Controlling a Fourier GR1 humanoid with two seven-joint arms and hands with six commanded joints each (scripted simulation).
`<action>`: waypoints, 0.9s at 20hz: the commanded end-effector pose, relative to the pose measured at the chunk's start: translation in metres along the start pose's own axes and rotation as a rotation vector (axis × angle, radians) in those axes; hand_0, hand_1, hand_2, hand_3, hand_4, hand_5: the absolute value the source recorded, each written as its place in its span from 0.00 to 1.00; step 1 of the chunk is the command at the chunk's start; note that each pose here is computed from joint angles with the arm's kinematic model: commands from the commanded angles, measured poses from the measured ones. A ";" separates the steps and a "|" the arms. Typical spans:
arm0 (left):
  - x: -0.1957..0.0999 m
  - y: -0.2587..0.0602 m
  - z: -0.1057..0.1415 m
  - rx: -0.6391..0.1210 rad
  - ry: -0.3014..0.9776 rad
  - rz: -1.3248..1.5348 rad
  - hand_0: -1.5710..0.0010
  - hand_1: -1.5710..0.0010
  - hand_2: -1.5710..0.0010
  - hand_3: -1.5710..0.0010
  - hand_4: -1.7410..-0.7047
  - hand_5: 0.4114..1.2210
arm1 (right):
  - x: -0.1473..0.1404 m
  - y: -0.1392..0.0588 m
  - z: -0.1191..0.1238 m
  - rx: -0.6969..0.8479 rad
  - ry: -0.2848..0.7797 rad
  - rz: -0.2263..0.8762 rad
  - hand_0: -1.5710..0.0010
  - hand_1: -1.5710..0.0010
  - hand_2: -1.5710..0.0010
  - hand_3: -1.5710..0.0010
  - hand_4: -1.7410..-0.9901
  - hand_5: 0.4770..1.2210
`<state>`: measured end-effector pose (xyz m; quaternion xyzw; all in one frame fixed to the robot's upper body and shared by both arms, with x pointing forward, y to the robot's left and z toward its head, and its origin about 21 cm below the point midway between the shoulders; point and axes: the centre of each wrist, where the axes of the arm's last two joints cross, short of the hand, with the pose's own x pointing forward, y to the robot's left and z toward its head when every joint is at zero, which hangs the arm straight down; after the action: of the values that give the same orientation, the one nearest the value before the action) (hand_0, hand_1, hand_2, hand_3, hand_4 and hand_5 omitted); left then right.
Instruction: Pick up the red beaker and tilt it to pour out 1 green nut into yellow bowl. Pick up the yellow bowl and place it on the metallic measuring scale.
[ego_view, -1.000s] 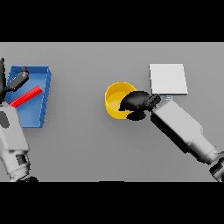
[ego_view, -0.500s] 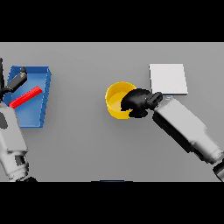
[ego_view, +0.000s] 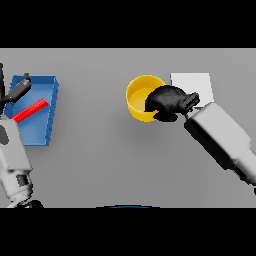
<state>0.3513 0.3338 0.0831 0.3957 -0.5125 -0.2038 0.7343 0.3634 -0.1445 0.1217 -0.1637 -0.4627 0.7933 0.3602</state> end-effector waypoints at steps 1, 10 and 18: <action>-0.005 0.000 0.001 -0.004 -0.002 0.004 1.00 1.00 1.00 1.00 0.96 0.35 | -0.003 0.001 0.003 -0.008 0.004 -0.009 0.00 0.00 0.09 0.16 0.00 1.00; -0.001 -0.002 0.006 -0.005 0.012 -0.003 1.00 1.00 1.00 1.00 0.96 0.37 | -0.062 -0.008 0.035 -0.132 0.189 -0.049 0.00 0.00 0.02 0.23 0.00 1.00; -0.003 0.004 0.008 -0.007 0.015 -0.008 1.00 1.00 1.00 1.00 0.98 0.34 | -0.118 0.017 0.041 -0.150 0.329 -0.133 0.00 0.00 0.06 0.22 0.00 1.00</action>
<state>0.3419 0.3352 0.0855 0.3966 -0.5050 -0.2055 0.7386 0.4127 -0.2607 0.1190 -0.2877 -0.4635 0.6935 0.4705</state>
